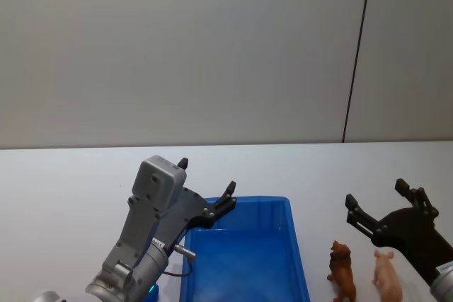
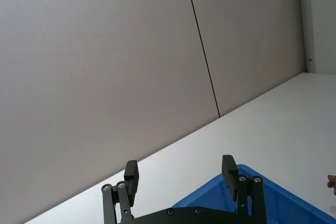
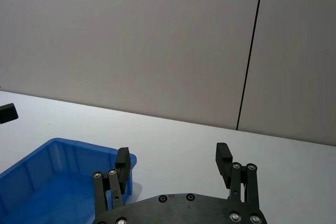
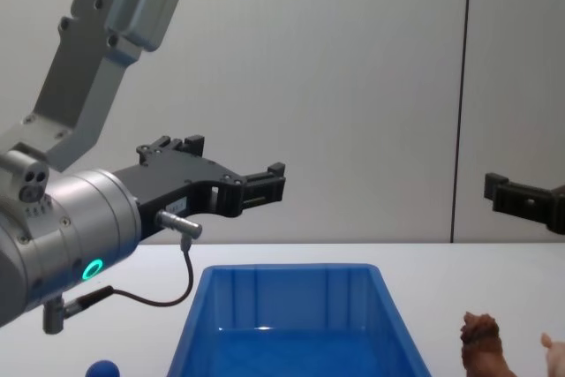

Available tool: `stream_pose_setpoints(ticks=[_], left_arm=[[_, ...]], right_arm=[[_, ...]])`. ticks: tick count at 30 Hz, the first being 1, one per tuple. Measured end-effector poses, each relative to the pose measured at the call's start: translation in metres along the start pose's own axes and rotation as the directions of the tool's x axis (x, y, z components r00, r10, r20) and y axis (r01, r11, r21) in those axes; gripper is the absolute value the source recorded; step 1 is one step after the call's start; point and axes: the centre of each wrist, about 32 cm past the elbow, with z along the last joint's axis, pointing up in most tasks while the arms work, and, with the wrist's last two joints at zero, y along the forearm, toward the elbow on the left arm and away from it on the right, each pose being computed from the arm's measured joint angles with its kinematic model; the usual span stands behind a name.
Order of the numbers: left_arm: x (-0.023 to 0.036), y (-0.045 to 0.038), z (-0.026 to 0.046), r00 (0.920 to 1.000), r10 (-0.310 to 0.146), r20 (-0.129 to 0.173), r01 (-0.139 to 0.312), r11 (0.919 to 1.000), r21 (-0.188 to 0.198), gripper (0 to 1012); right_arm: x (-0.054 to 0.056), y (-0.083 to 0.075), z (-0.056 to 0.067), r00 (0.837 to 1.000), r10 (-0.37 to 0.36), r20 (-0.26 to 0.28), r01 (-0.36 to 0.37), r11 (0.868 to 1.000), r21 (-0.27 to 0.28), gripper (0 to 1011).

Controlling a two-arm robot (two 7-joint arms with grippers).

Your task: Pick up the two dolls from the table and place them into the box.

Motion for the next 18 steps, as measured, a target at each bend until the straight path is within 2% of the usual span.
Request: stream_pose_setpoints(ticks=[18], left_arm=[[0.0000,0.0000,0.0000,1.0000,0.000,0.000,0.000,1.0000,0.000,1001]], right_arm=[[0.0000,0.0000,0.0000,1.000,0.000,0.000,0.000,1.000,0.000,1001]])
